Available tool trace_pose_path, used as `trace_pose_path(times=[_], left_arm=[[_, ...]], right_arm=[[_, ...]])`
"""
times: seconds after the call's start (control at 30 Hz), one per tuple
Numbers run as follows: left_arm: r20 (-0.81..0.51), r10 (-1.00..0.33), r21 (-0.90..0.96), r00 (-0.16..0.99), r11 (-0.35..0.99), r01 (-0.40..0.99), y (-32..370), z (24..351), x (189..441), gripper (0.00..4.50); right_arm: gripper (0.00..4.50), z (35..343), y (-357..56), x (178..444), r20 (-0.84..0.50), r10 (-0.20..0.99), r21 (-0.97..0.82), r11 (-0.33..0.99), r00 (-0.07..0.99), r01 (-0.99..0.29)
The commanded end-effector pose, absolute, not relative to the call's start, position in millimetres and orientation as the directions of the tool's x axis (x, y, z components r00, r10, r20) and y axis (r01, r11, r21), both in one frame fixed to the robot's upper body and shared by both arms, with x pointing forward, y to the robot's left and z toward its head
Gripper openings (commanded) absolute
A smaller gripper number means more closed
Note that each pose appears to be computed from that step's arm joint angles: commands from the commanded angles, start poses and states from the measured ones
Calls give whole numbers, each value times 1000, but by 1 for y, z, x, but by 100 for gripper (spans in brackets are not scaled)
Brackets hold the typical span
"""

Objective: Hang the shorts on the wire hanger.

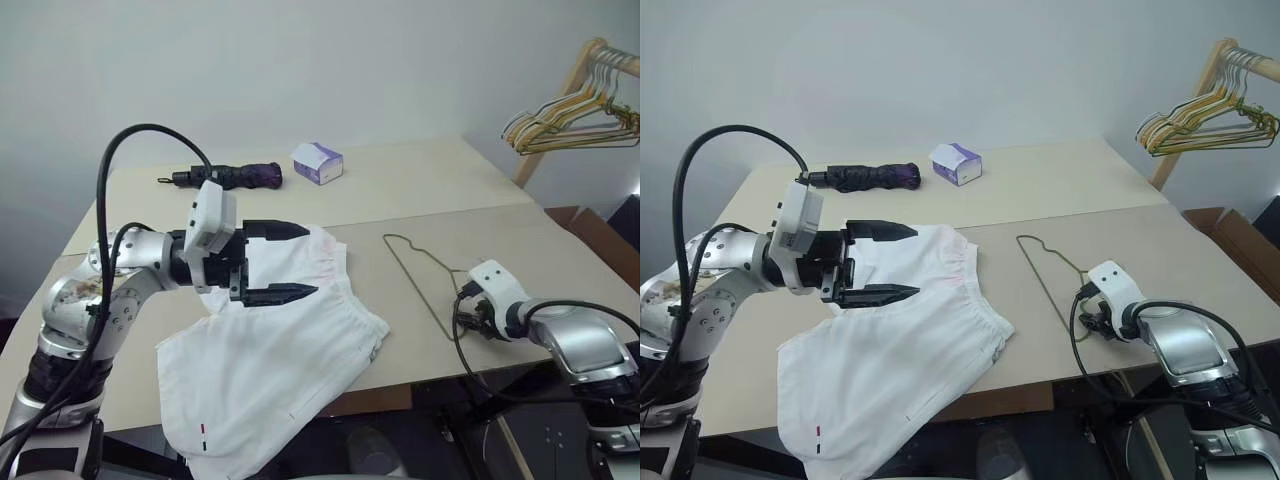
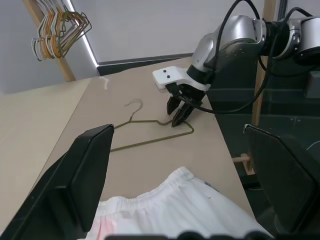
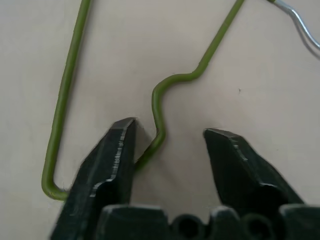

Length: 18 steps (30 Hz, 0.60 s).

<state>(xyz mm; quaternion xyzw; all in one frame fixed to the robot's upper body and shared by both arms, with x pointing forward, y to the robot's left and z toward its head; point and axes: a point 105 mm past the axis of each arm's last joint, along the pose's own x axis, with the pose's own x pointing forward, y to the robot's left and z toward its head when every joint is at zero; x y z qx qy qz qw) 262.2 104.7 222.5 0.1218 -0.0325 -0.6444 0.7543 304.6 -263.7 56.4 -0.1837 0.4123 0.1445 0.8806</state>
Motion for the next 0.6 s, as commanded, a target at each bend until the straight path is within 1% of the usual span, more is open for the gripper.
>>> trace_pose_path(times=[0.03,0.13,0.17,0.33,0.4,0.43,0.5,0.6], left_arm=[[-85,-979,262,183,155,953,108,227,266,450],[-83,-979,262,185,158,952,108,225,269,450],[-83,-979,264,188,161,951,108,223,270,450],[-84,-970,274,228,197,941,110,220,277,450],[-76,-965,278,251,221,935,110,221,282,450],[-68,-961,281,268,239,930,111,222,285,450],[-46,-950,282,310,285,916,111,225,294,450],[-15,-931,263,365,348,900,112,231,307,450]], right_arm=[[127,48,-276,302,-806,56,-197,913,589,-357],[14,50,-275,307,-801,55,-210,907,596,-366],[3,51,-276,310,-796,42,-232,900,604,-368],[3,61,-284,322,-734,-50,-388,850,678,-357],[3,73,-287,331,-667,-84,-500,787,740,-361],[3,84,-287,337,-613,-96,-567,744,785,-352],[3,112,-285,349,-458,-96,-724,617,884,-308],[3,146,-271,358,-246,-7,-881,418,969,-220]])
